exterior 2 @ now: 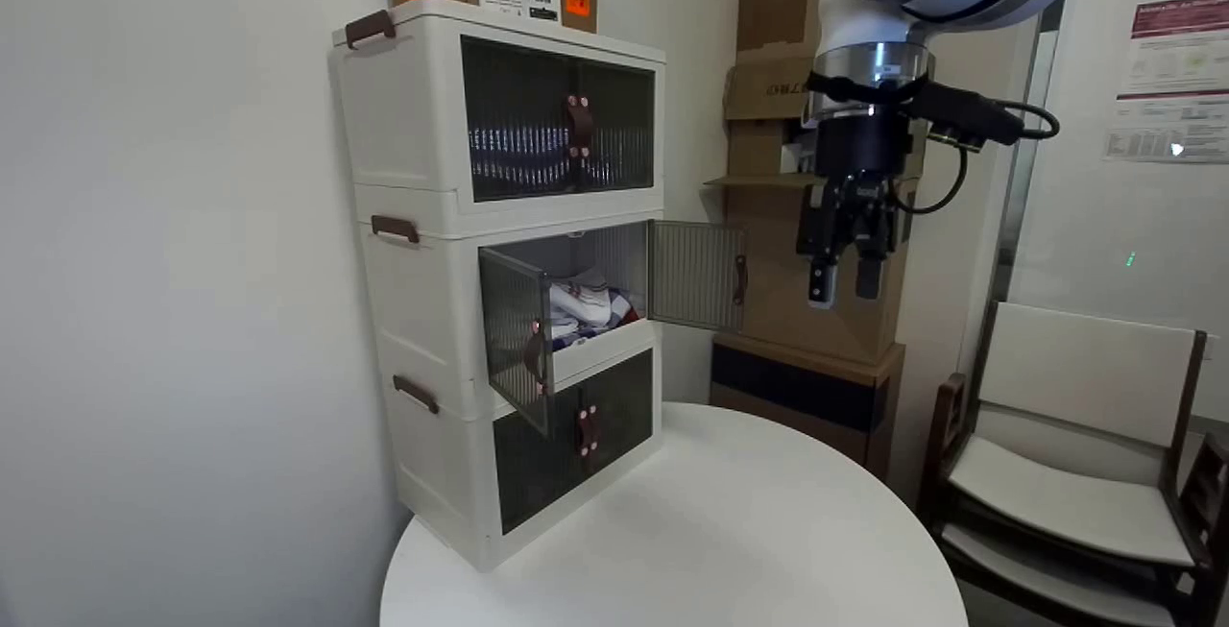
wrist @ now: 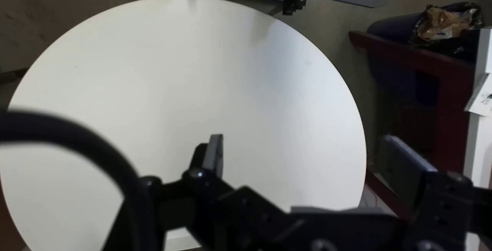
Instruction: Remove the towel from the drawer
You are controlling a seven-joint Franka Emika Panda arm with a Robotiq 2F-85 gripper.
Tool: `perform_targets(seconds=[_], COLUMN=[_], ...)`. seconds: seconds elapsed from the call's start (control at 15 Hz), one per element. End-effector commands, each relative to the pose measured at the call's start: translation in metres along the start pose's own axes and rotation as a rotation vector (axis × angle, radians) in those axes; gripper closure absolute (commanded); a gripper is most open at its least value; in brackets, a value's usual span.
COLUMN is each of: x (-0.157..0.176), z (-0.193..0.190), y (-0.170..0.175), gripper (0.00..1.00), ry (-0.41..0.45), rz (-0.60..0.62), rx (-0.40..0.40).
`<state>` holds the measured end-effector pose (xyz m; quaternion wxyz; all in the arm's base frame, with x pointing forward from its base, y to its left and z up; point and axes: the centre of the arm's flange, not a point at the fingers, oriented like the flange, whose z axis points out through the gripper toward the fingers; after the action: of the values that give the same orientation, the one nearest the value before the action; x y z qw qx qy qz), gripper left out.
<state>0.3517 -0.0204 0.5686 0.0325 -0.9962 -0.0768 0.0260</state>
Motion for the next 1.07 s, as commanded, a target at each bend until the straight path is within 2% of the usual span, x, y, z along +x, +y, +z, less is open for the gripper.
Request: perform_targets(seconds=[0.0,0.2,0.4,0.53,1.0], x=[0.0,0.0,-0.004,0.009,0.073], z=[0.0,0.0,0.001,-0.001,-0.002], y=[0.0,0.0,0.008,0.014,0.028], gripper=[0.0,0.0,0.0,0.0,0.0], ry=[0.0,0.0,0.055,0.146,0.483], rz=[0.0,0.0,0.063,0.106,0.1], rx=[0.0,0.0,-0.064,-0.14,-0.379])
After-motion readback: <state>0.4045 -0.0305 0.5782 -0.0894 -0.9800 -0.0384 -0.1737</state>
